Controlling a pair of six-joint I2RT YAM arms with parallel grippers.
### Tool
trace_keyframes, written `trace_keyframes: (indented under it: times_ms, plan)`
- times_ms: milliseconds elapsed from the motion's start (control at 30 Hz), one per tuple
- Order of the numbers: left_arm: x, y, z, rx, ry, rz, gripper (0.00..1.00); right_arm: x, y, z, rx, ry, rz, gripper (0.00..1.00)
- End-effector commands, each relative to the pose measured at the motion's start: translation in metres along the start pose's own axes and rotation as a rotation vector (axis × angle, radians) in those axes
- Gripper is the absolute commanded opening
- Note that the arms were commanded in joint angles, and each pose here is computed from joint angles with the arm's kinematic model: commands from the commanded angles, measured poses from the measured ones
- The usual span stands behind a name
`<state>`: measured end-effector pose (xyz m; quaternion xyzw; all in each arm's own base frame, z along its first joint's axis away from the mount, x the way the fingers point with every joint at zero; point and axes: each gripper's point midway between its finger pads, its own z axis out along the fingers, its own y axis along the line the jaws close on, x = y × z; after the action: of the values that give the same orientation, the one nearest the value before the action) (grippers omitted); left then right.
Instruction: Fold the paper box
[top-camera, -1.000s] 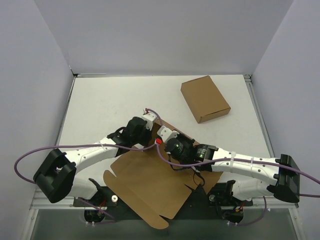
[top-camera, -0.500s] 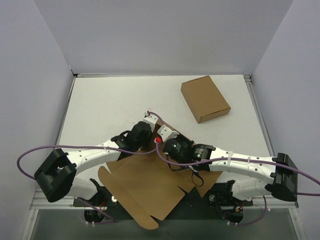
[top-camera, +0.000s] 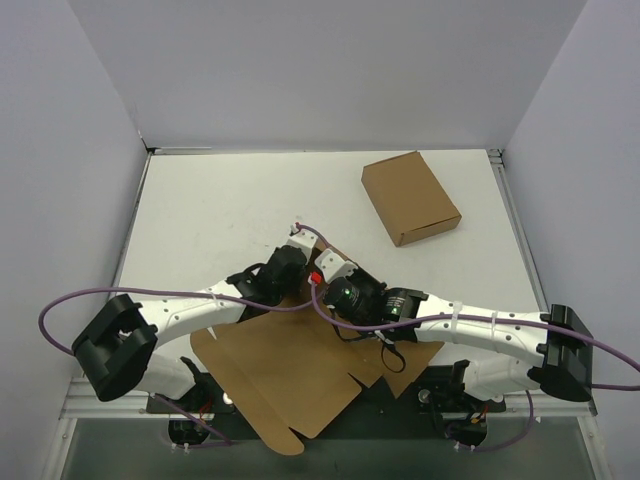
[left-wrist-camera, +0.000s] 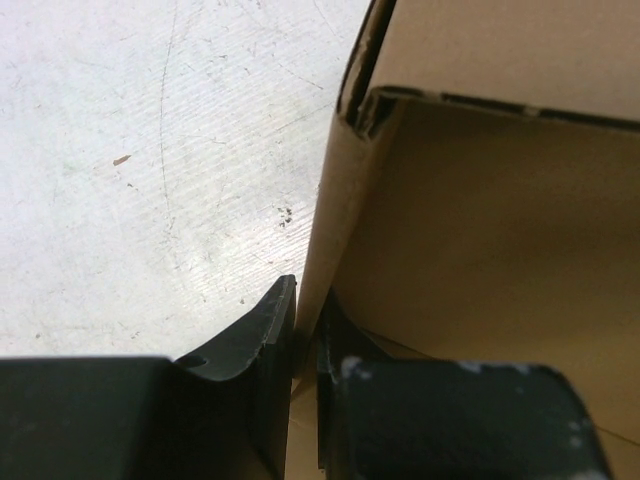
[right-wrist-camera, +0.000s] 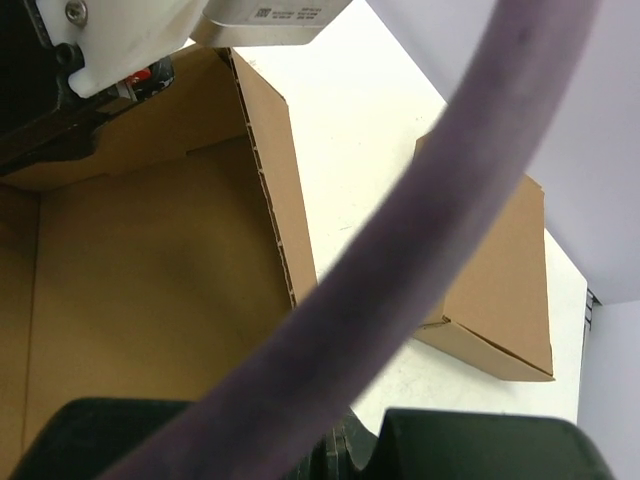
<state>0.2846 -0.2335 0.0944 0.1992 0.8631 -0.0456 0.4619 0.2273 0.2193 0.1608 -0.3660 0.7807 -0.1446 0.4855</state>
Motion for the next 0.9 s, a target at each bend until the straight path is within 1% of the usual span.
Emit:
trace_keyframes:
  times_ms: [0,333,567,867]
  plan:
    - [-0.002,0.055,0.006,-0.291,-0.038,-0.056,0.17,0.031,0.011,-0.002,-0.043,0.105,-0.048,0.0]
    - [0.011,0.066,0.009,-0.366,-0.021,-0.051,0.16,0.032,0.015,-0.001,-0.052,0.1,-0.033,0.0]
    - [0.007,0.072,0.004,-0.379,-0.039,-0.081,0.16,0.031,0.019,0.001,-0.064,0.099,-0.025,0.0]
    - [0.009,0.078,0.008,-0.414,-0.009,-0.08,0.14,0.032,0.019,0.001,-0.06,0.095,-0.021,0.0]
